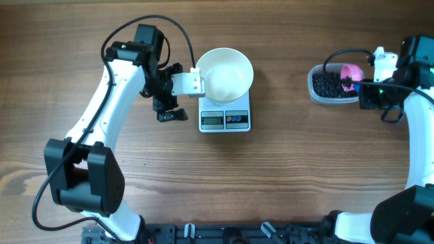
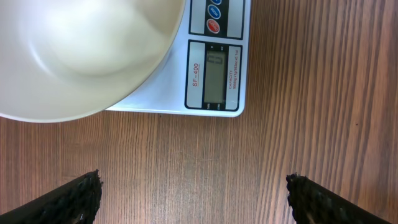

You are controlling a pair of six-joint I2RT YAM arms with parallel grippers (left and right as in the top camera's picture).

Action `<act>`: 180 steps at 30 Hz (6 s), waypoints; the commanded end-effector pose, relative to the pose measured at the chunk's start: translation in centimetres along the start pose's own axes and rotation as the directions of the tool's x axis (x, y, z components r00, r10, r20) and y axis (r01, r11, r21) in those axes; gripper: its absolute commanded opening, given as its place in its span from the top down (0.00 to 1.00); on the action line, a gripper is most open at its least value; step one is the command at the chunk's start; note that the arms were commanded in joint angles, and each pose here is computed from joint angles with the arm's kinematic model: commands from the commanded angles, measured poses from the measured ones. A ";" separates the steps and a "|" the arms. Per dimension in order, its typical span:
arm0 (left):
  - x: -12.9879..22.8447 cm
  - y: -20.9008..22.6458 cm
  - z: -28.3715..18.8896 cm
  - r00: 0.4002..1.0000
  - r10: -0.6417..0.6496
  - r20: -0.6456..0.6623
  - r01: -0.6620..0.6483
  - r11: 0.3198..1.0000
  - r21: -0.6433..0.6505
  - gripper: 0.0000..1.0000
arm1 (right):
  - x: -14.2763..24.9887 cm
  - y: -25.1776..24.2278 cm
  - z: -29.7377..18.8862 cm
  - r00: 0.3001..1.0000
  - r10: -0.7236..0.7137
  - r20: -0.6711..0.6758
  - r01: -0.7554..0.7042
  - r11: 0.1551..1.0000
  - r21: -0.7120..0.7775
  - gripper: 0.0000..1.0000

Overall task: Scoop item into bowl and weigh 150g on scale
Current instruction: 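Move the right gripper to the pink scoop's blue handle and grasp it, then scoop black beans from the tub with the right gripper, then lift the filled scoop and carry it over the white bowl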

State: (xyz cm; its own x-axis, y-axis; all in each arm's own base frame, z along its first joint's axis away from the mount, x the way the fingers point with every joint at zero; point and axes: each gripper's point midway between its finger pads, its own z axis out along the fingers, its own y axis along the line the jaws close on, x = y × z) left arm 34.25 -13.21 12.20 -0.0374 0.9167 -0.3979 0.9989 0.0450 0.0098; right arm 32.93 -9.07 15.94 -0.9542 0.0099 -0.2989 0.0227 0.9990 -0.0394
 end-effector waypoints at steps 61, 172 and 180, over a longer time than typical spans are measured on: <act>-0.1 -0.2 0.2 1.000 0.011 0.024 -0.011 1.000 0.012 0.00 | -10.7 5.9 6.7 0.983 -0.149 0.109 0.159 0.984 -0.084 0.60; -0.1 -0.2 0.2 1.000 0.011 0.024 -0.011 1.000 0.012 0.00 | -5.5 -2.8 3.6 0.849 0.527 0.040 -0.329 0.586 -0.740 0.96; -0.1 -0.2 0.2 1.000 0.011 0.024 -0.011 1.000 0.012 0.00 | -6.3 -2.3 2.5 0.842 0.537 0.053 -0.294 0.538 -0.790 0.96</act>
State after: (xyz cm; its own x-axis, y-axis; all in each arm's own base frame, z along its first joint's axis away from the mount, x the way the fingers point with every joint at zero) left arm 34.30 -13.22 12.20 -0.0365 0.9165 -0.3983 0.9989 0.0450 0.0121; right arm 39.50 -11.98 15.06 -0.7802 0.5255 -0.3394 0.0796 0.6215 0.7793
